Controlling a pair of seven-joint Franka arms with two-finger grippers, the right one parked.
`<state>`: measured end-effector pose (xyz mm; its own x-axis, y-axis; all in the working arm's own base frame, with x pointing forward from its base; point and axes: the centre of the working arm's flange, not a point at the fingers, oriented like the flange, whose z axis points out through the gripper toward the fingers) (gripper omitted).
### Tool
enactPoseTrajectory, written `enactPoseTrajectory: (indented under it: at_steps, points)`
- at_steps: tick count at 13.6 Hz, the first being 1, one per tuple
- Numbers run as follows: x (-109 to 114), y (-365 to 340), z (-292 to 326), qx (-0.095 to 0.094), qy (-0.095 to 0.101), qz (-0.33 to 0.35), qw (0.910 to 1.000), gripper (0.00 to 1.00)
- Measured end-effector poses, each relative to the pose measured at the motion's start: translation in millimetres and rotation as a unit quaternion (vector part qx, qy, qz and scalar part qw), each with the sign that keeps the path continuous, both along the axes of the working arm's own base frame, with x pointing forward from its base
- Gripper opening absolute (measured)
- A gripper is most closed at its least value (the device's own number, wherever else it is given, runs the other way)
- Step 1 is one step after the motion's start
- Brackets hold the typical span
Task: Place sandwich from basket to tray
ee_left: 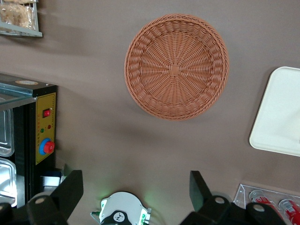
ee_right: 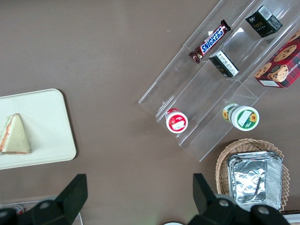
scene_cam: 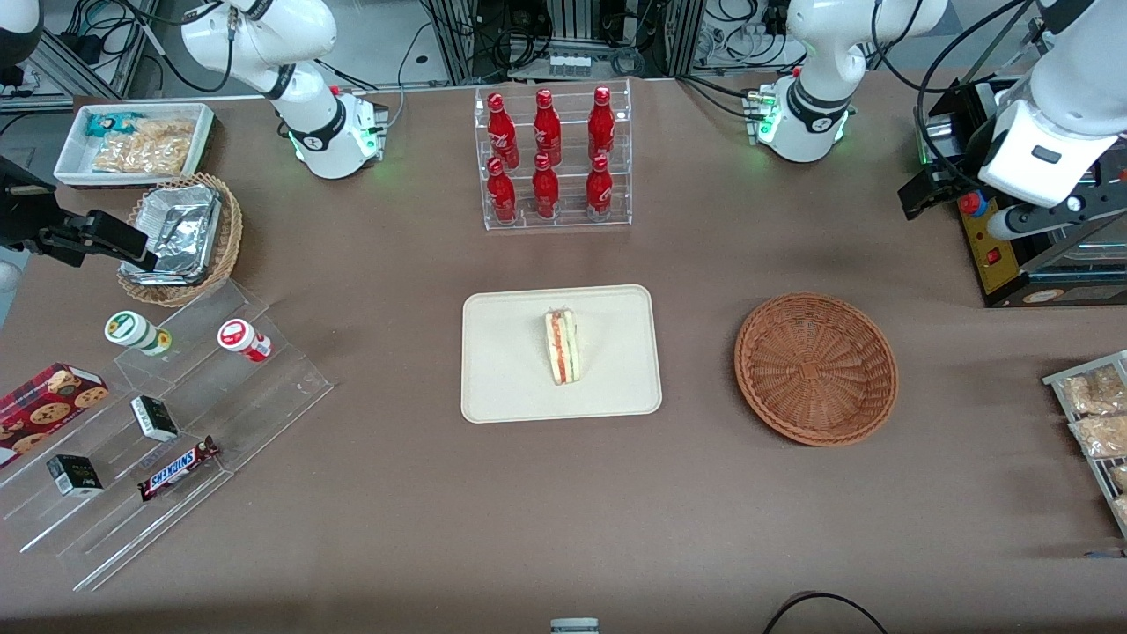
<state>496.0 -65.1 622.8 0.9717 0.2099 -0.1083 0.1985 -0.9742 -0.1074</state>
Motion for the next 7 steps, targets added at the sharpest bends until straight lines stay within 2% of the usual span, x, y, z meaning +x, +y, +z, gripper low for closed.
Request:
enactPoseTrajectory:
  at_steps: [7]
  points:
    - [38, 21, -4, -0.019, -0.02, -0.055, 0.9981, 1.0]
